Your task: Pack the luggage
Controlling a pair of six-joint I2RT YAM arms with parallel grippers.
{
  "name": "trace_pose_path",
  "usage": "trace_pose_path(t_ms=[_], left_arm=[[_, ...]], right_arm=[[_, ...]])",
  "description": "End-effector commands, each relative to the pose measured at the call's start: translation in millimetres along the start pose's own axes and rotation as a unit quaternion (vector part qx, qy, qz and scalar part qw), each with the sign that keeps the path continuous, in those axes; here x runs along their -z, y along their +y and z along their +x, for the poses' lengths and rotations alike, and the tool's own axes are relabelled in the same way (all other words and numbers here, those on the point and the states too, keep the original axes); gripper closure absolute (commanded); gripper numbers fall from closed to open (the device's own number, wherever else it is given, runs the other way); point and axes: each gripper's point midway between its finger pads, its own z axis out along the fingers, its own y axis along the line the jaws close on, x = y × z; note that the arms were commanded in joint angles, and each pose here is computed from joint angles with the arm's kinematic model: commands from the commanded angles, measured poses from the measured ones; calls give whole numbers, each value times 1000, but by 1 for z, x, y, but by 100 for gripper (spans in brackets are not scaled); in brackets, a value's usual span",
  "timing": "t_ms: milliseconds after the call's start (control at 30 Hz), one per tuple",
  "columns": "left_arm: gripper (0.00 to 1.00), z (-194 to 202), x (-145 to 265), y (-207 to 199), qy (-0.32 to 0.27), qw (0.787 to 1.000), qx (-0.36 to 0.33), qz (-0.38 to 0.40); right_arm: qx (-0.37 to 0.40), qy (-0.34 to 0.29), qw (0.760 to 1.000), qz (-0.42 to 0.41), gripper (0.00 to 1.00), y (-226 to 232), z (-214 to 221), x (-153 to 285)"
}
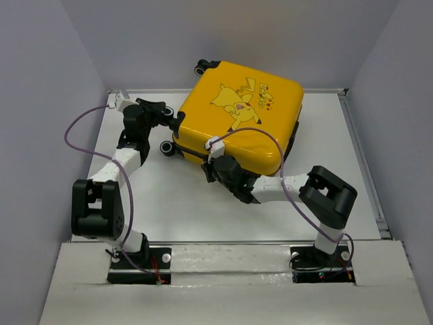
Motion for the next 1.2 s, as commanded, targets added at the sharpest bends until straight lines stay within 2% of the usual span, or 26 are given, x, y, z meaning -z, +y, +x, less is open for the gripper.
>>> trace_pose_path(t_ms=[0,33,67,100,167,200,233,300,333,400,567,633,700,733,800,933,967,1067,1100,1167], left_arm=[[94,101,109,-105,250,943,-32,220],[94,104,115,-104,246,944,-33,218],[94,108,120,-105,245,944,-35,219],[94,113,124,-107,245,943,-37,221],[94,134,142,-117,258,937,-38,232],[94,142,149,-120,259,936,-37,236],[94,155,164,-129,262,932,-35,248],[94,165,176,-135,264,930,-27,255],[94,165,181,-136,253,932,-22,259],[94,176,194,-141,256,929,-22,266],[94,198,208,-145,262,924,-26,278],[94,202,205,-145,260,924,-27,279],[94,207,198,-148,262,923,-36,280],[94,208,197,-151,263,921,-40,284],[94,208,194,-153,261,921,-48,286],[94,191,174,-143,235,933,-58,268],[94,185,169,-141,229,935,-56,264],[94,158,161,-145,204,940,-44,270],[94,145,156,-147,186,943,-46,270],[94,133,156,-152,170,945,-48,275]], right_arm=[[-71,-33,977,-198,93,71,-24,53],[-70,-5,981,-183,93,56,0,70],[-75,-15,982,-175,93,48,-19,98],[-72,4,983,-169,93,42,1,101],[-69,15,988,-138,93,17,2,142],[-66,45,989,-126,93,5,15,155],[-80,16,990,-117,93,-13,-7,170],[-93,32,989,-109,93,-35,7,184],[-107,10,991,-85,93,-58,-4,190],[-121,15,991,-60,93,-80,1,197],[-161,48,982,-81,93,-69,11,193],[-162,45,977,-131,93,-43,11,187],[-117,85,979,-143,93,-8,35,179],[-101,81,979,-155,93,10,23,174],[-59,115,972,-196,93,48,41,175],[-27,119,960,-253,93,87,38,187],[-28,137,958,-251,93,85,50,192],[-51,129,971,-194,93,56,57,198],[-59,144,974,-167,93,39,75,200],[-88,131,978,-139,93,18,71,202]])
